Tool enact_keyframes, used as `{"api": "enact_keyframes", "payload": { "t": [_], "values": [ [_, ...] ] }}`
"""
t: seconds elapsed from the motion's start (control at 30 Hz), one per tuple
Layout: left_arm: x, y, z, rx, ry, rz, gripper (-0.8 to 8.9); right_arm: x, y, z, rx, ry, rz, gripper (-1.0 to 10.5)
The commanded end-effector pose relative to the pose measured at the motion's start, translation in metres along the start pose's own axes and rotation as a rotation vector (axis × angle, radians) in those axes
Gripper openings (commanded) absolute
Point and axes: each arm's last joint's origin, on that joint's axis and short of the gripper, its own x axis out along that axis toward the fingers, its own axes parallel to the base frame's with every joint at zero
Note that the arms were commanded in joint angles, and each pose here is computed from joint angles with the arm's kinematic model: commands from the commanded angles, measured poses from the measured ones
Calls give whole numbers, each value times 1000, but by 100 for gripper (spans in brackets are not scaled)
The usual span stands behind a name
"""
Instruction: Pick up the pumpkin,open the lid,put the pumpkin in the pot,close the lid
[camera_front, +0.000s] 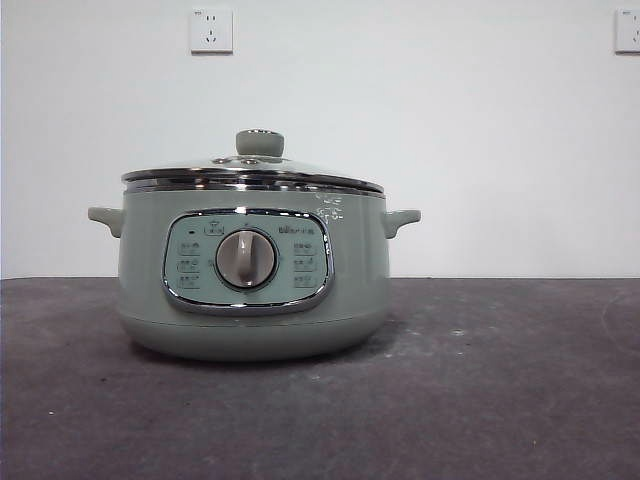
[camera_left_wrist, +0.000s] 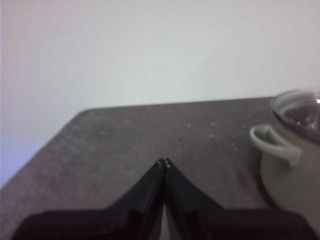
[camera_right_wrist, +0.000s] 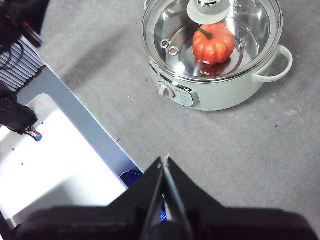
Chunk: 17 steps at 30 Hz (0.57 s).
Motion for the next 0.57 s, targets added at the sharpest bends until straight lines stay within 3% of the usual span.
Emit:
{"api": "enact_keyframes", "payload": {
  "t": [0.03, 0.57],
  "values": [
    [0, 0, -12, -28, 6, 8, -4, -1, 0, -2, 11, 8, -1, -1],
    [4, -1, -43, -91, 150, 1, -4, -1, 1, -2, 10, 8, -1, -1]
  ]
}}
